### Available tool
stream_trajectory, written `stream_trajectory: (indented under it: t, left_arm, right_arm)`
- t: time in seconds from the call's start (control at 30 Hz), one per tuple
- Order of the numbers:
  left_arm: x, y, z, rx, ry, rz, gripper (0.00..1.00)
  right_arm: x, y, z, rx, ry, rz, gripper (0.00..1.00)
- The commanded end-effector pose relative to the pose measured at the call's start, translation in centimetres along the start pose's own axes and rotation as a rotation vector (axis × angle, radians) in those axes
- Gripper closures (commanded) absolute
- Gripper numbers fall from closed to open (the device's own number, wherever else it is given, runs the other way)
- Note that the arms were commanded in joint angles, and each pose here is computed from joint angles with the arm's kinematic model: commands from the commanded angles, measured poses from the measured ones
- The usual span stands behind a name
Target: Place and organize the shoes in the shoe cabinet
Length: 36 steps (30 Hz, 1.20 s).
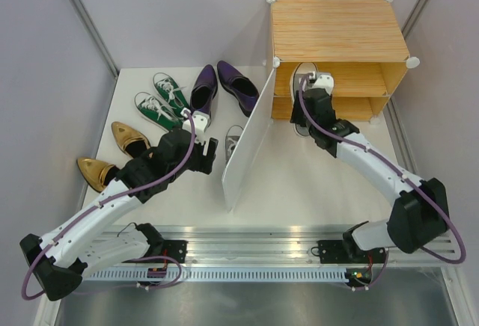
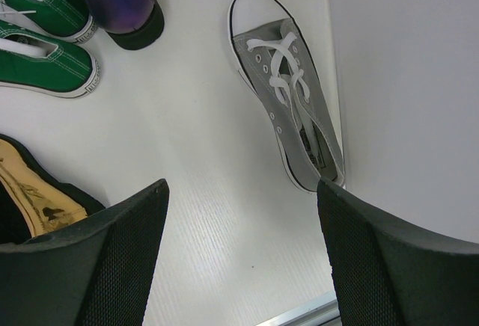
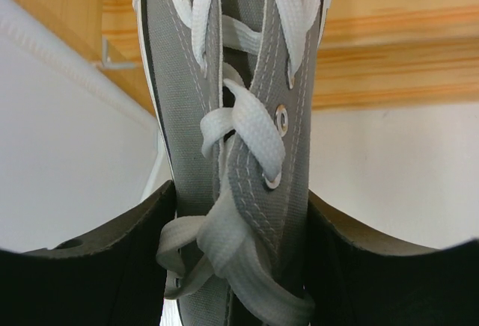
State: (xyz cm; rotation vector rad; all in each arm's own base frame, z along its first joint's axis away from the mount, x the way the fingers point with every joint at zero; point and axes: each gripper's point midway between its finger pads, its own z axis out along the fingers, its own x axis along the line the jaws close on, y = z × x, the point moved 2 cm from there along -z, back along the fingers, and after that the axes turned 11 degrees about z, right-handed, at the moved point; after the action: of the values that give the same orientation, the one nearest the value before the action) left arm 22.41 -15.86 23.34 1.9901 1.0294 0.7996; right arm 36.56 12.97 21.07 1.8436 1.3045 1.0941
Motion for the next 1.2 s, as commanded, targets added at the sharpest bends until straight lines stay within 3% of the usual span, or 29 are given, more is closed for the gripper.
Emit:
stream_trajectory:
  t: [0.0, 0.17, 0.67, 0.73, 0.97, 1.07, 1.17]
  left_arm:
    - [-0.1, 0.8, 0.0, -0.037, -0.013, 0.020, 0.17]
    - [-0.1, 0.7, 0.0, -0.032, -0.013, 0.020, 0.17]
    - [-0.6, 0.5, 0.3, -0.020, -0.037, 0.024, 0.17]
    - [-0.6, 0.4, 0.4, -0.017, -0.038, 0.025, 0.17]
    - [-0.6, 0.5, 0.5, -0.017, -0.039, 0.022, 0.16]
    - [-0.6, 0.4, 0.5, -0.014, -0.034, 0.023, 0.17]
    - [-0.6, 0.4, 0.5, -0.015, -0.032, 0.022, 0.17]
  right_arm:
    - [3.1, 6.2, 2.0, -0.155, 0.107, 0.037, 0.88]
    - [4.9, 9.1, 4.4, -0.230, 0.124, 0.023, 0.87]
    - [6.8, 10.2, 10.8, -0.242, 0.129, 0.029, 0.82]
    - [7.0, 10.3, 11.1, -0.246, 0.136, 0.030, 0.78]
    - [6.9, 9.6, 11.7, -0.230, 0.136, 0.030, 0.26]
    - [6.8, 9.6, 11.5, -0.230, 0.137, 0.033, 0.16]
    - [7.0, 9.9, 11.2, -0.233, 0.146, 0.041, 0.12]
